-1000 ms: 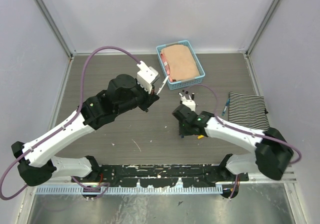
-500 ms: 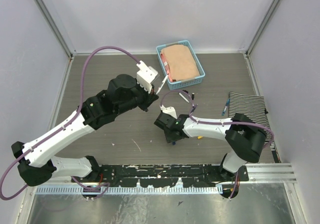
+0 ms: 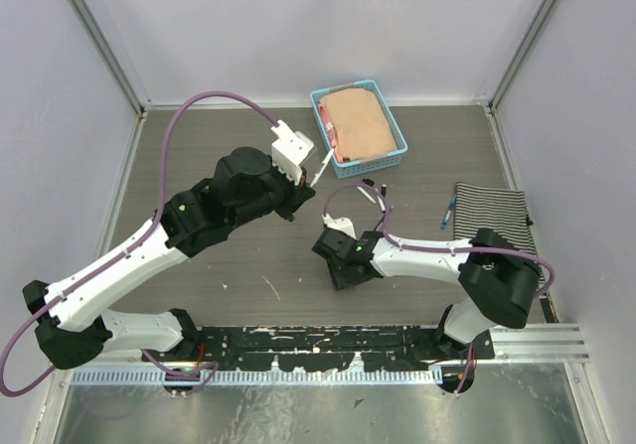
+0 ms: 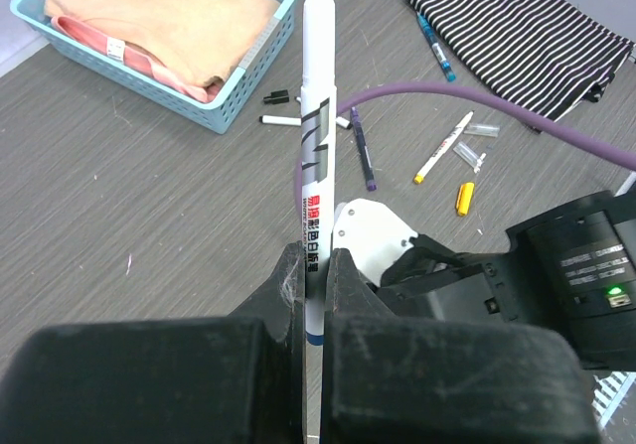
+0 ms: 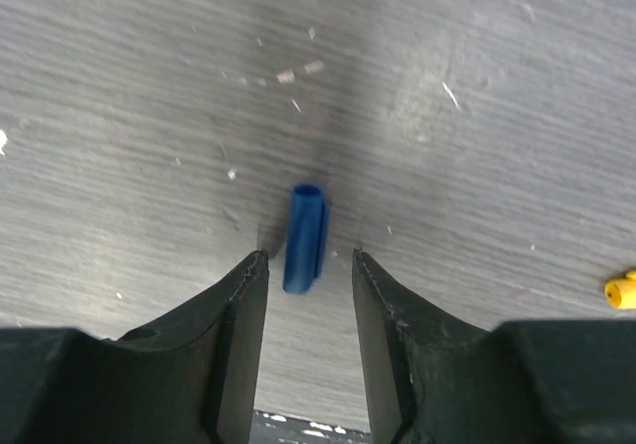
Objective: Insert the pens into the pen caps
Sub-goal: Adjust the pen cap at the center of the board.
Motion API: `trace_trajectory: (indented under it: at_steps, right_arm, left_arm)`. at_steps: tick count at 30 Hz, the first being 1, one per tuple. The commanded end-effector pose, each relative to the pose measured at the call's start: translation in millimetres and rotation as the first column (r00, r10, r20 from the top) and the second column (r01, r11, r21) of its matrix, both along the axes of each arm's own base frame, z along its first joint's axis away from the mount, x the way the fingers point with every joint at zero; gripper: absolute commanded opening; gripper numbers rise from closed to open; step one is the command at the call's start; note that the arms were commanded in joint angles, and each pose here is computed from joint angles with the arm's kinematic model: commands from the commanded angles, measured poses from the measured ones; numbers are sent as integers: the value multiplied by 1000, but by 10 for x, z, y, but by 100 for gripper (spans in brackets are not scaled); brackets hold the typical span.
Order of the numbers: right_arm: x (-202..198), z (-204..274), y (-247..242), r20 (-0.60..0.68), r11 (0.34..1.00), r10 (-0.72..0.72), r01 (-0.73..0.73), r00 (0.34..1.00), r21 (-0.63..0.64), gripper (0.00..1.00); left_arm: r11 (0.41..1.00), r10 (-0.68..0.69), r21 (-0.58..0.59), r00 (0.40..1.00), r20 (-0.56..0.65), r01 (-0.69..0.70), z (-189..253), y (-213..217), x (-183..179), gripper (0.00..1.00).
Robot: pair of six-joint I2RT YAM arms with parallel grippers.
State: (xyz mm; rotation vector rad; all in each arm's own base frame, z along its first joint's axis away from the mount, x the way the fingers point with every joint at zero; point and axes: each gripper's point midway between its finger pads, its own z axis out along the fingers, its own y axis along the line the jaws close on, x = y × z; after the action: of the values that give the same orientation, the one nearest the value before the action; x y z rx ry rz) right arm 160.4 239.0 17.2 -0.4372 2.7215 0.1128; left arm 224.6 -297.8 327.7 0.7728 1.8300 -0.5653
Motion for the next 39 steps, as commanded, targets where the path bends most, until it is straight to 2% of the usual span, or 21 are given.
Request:
trace_trajectory:
  at_steps: [1,5,12,25,28,31,35,39]
  right_arm:
    - [-154,92,-72,-26,999,4,-3,1000,41,45]
    - [-174,54,-131,-28,1000,-7,8,1000,28,44]
    - [-96,159,87,-1,994,24,-23,1000,111,43]
    - [13,-4,129,-14,991,125,-125,992,44,38]
    - [6,-38,85,-34,990,138,-136,990,43,33]
    - [24,-73,25,-40,987,158,-158,987,19,23]
    - [62,-36,17,-27,967,255,-255,967,-6,16]
    - [9,80,217,-23,898,438,-437,899,56,15]
  left_arm:
    - [1000,6,-29,1000,29,-6,107,8,25,0]
    - [1000,4,-27,1000,26,-3,97,-1,25,0]
    - [1000,-5,-28,1000,19,5,92,-14,9,0]
    - [1000,0,-27,1000,23,1,92,-7,16,0]
    - [1000,0,-27,1000,23,1,92,-7,15,0]
    - [1000,0,-28,1000,24,0,99,0,15,0]
    - [1000,20,-25,999,45,-19,140,52,38,0]
    - [997,65,-39,995,77,-62,234,183,95,0]
